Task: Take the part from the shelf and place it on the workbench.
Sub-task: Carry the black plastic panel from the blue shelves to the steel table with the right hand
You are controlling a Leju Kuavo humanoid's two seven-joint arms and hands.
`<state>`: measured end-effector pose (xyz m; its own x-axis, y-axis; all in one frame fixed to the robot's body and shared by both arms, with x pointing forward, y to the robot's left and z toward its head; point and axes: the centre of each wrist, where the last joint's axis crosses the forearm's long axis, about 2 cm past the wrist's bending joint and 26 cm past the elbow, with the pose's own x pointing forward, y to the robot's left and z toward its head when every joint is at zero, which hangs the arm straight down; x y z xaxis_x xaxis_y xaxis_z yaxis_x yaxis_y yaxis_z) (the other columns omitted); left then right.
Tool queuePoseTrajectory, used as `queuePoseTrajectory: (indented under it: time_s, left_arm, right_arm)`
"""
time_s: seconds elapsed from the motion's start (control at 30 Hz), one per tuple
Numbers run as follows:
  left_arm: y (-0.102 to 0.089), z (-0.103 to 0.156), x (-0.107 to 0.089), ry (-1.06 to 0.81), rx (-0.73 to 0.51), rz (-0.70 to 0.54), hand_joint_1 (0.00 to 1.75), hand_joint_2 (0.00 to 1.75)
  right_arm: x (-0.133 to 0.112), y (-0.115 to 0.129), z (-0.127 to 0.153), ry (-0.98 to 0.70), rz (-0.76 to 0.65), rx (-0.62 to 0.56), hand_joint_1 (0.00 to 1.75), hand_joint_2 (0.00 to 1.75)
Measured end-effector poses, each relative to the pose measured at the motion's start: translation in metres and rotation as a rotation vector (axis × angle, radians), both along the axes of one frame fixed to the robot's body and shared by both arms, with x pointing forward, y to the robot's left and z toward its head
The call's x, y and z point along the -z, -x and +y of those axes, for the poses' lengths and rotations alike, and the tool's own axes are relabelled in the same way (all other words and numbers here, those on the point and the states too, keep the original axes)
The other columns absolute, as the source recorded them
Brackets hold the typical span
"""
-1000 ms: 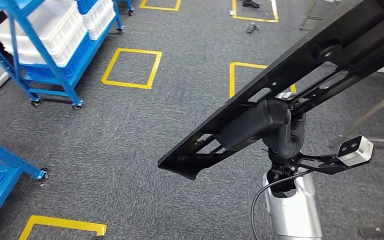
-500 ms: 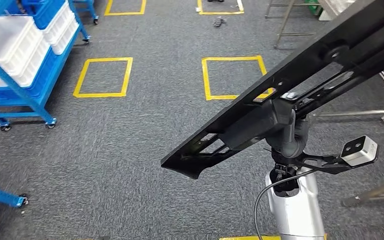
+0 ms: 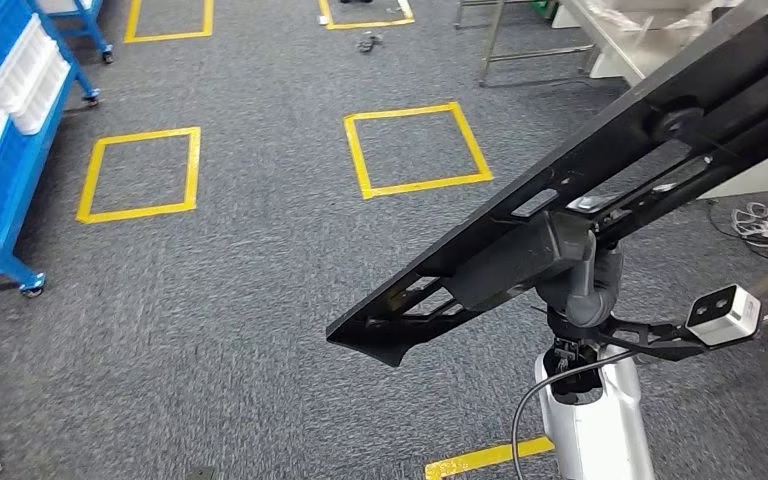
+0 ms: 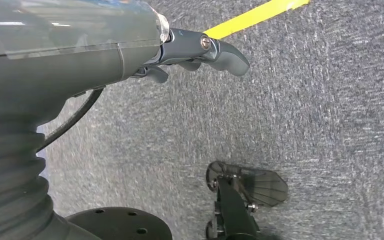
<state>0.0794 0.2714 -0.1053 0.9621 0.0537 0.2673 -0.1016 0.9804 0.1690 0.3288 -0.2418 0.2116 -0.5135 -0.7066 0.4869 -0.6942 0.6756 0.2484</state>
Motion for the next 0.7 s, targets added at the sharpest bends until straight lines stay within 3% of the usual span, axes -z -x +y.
queuePoseTrajectory:
  time_s: [0.43, 0.7]
  left_arm:
    - [-0.0082, -0.0012, -0.0017, -0.011, 0.024, -0.012, 0.0, 1.75]
    - [-0.003, 0.0, -0.0006, -0.018, 0.027, -0.001, 0.0, 1.75]
  right_arm:
    - [-0.0001, 0.0016, -0.0037, 0.011, -0.004, 0.002, 1.75, 1.75]
    - [0.0033, 0.0038, -0.0042, -0.005, -0.008, -0.013, 1.75, 1.75]
